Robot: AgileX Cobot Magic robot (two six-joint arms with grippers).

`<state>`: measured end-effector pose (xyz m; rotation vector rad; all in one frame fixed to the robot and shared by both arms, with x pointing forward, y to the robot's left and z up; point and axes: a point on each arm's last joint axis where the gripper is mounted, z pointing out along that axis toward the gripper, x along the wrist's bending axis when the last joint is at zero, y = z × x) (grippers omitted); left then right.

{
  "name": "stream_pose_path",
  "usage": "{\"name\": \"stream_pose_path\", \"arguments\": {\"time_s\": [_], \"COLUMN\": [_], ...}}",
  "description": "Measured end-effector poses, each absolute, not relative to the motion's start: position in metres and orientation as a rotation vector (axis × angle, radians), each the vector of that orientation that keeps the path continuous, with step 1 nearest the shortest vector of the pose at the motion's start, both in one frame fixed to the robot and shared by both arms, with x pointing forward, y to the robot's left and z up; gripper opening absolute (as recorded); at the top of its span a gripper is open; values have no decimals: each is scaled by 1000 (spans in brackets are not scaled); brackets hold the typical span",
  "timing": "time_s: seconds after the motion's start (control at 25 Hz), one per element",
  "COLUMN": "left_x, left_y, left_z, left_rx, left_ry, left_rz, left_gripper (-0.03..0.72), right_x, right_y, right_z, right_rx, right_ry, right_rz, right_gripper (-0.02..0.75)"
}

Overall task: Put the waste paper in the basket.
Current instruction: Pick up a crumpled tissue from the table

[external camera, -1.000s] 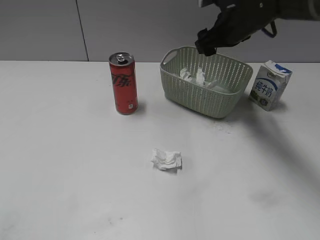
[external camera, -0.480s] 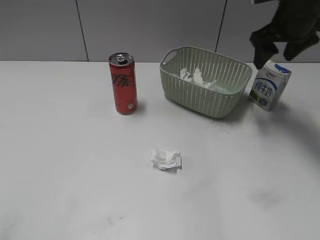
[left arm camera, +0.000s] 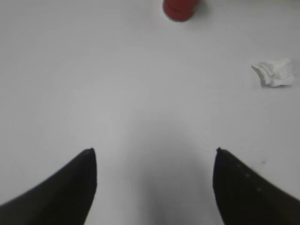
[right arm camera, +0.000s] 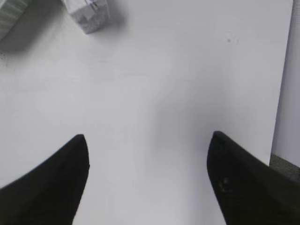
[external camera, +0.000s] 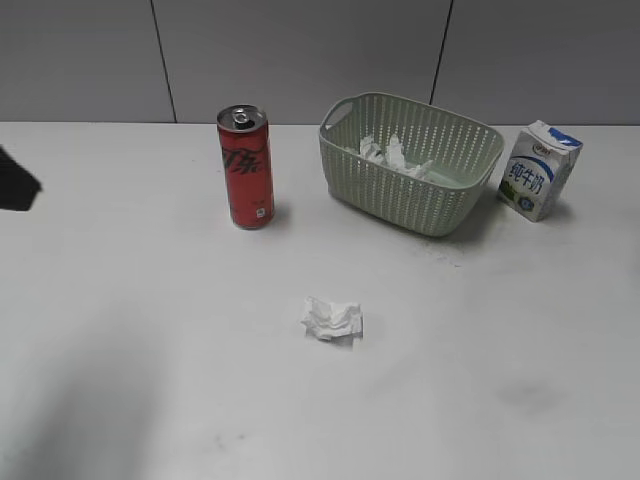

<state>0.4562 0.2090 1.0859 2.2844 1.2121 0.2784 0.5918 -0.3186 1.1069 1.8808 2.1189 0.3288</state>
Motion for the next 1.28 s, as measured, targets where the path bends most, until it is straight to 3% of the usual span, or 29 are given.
{"name": "stream_pose_path", "arguments": {"time_s": [0.28, 0.56, 0.84, 1.28], "left_x": [491, 510, 530, 525], "left_y": [103, 27, 2, -21], "left_z": [1056, 1008, 962, 925], "left_rx": [2597, 2829, 2869, 2867], "left_ry": [821, 595, 561, 526], "left_rz": [188, 8, -18, -31], "left_gripper": [571, 571, 601, 605], "right_x": [520, 447, 380, 285], "right_y": [-314, -308, -303, -297], "right_z": [1124, 1111, 1100, 1094], "right_rx": [1856, 1798, 1741, 1616], "right_ry": [2070, 1991, 1930, 1713], "right_rz": [429, 530, 599, 798], "right_gripper": [592, 592, 591, 591]}}
